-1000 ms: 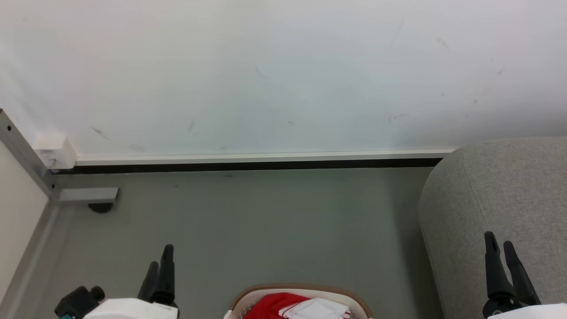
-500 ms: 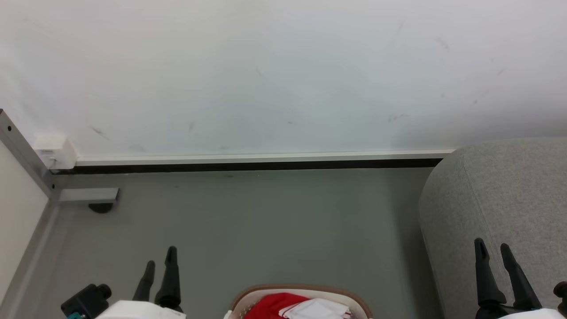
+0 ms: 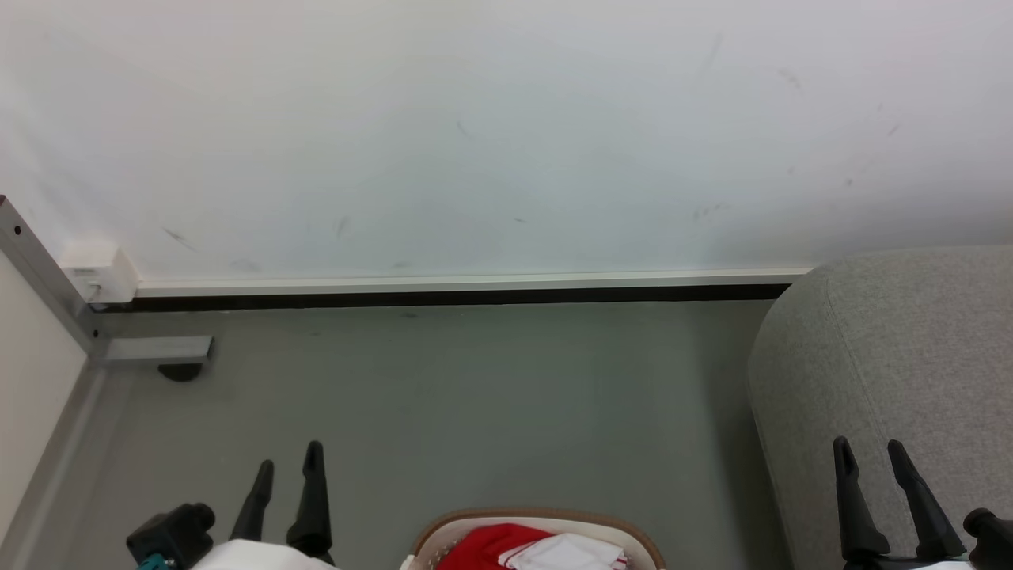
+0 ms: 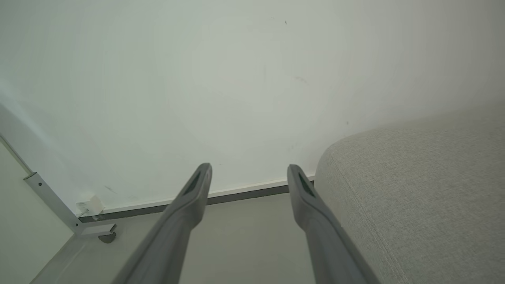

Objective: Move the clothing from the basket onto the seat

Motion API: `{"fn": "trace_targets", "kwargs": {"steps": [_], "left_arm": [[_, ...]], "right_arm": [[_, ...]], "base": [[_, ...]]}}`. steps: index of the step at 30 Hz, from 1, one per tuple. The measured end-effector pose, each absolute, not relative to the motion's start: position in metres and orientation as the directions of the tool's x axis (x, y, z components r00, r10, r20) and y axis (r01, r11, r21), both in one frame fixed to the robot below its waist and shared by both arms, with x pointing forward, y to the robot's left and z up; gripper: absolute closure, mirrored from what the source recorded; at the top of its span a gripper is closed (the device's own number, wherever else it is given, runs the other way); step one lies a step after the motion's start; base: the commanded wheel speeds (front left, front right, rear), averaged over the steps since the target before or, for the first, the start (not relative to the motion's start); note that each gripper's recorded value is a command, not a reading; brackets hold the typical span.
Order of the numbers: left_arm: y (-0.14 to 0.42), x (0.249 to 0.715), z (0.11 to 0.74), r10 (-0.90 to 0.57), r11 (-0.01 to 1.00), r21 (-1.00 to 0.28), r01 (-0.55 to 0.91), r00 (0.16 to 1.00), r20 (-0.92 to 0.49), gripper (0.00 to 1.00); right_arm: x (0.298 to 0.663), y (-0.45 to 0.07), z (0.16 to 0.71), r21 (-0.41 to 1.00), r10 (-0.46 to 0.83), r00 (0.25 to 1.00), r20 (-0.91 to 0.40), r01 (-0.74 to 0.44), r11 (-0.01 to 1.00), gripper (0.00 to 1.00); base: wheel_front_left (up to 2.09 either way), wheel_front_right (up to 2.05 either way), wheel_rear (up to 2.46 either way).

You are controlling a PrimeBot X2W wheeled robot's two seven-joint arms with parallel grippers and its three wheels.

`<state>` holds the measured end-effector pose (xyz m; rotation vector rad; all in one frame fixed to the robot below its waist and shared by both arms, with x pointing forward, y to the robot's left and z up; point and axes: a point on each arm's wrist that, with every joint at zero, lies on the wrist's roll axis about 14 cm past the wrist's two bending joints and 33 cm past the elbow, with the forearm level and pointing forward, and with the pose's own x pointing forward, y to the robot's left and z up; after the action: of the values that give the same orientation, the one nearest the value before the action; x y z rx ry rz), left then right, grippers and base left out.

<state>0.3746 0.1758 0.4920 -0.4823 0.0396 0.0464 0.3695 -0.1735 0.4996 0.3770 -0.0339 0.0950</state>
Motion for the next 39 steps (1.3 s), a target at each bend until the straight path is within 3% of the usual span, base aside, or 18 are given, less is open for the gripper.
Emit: {"fn": "trace_targets", "kwargs": {"steps": [21,39], "left_arm": [[0.170,0.372,0.494,0.006,0.971,-0.239,-0.008,1.000,-0.009,0.00],[0.162,0.368,0.490,-0.038,0.991,-0.128,0.038,0.999,0.002,0.00]], "right_arm": [[0.364,-0.180,0.491,0.189,0.072,0.997,0.025,-0.075,0.979,0.00],[0.360,-0.185,0.483,0.070,0.059,0.998,0.001,-0.059,0.996,0.00]], "base": [[0.00,0.00,0.00],[0.00,0.00,0.00]]}}
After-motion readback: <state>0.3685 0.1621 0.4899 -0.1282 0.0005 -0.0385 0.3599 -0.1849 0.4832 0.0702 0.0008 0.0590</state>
